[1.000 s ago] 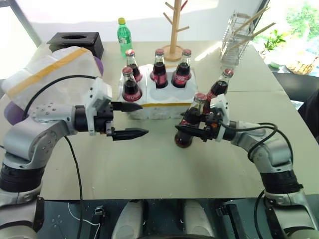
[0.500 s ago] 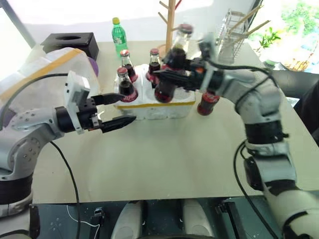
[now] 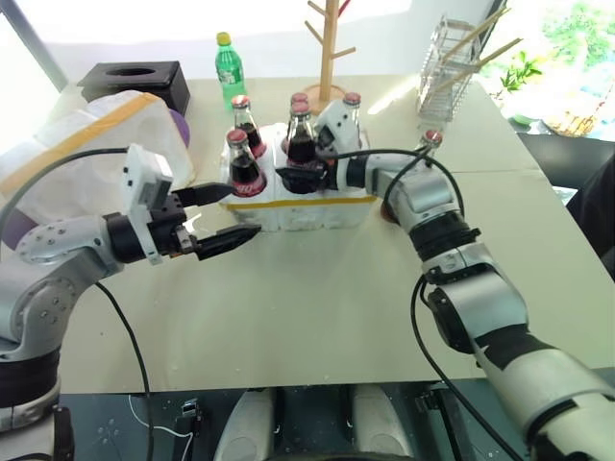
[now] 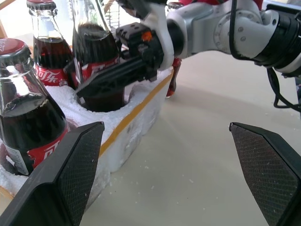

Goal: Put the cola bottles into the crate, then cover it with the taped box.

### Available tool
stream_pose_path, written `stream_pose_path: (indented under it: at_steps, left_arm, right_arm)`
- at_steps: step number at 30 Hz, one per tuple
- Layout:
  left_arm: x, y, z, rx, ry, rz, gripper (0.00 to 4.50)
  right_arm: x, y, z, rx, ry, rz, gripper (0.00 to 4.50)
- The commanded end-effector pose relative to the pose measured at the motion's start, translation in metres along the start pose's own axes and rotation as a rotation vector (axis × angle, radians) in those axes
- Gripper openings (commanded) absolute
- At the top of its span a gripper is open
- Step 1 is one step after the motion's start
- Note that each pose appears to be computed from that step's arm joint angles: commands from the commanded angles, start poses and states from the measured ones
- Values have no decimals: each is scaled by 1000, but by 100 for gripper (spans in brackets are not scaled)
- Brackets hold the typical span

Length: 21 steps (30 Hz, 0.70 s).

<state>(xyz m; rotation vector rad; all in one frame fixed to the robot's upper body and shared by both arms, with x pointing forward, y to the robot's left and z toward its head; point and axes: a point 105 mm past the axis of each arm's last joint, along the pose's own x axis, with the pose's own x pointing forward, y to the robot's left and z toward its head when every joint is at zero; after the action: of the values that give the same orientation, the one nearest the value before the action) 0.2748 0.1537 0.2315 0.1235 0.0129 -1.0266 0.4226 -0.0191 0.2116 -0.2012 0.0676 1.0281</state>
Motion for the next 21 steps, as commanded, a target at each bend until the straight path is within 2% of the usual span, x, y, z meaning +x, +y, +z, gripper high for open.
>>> stream_pose_path:
  at_steps: [1, 3, 5, 9, 13, 17, 21]
  left_arm:
    - [-1, -3, 12, 57, -25, -5, 450]
    - [0, -3, 12, 58, -25, -12, 450]
    - [3, -3, 12, 57, -28, -19, 450]
    - [12, -6, 11, 50, -38, -51, 450]
    - [19, -10, 11, 49, -44, -82, 450]
    - [23, -11, 10, 47, -46, -111, 450]
    - [33, -14, 10, 46, -53, -157, 450]
  right_arm:
    - [-3, -1, 20, -44, -67, 10, 281]
    - [-2, 3, 10, -6, -53, 27, 380]
    - [-2, 5, 7, -6, -52, 30, 449]
    - [-13, 10, 8, -30, -73, 26, 449]
    - [-44, 13, 15, -55, -100, 6, 449]
    - [-87, 23, 21, -57, -121, -34, 449]
    - [-131, 21, 8, -7, -80, -173, 449]
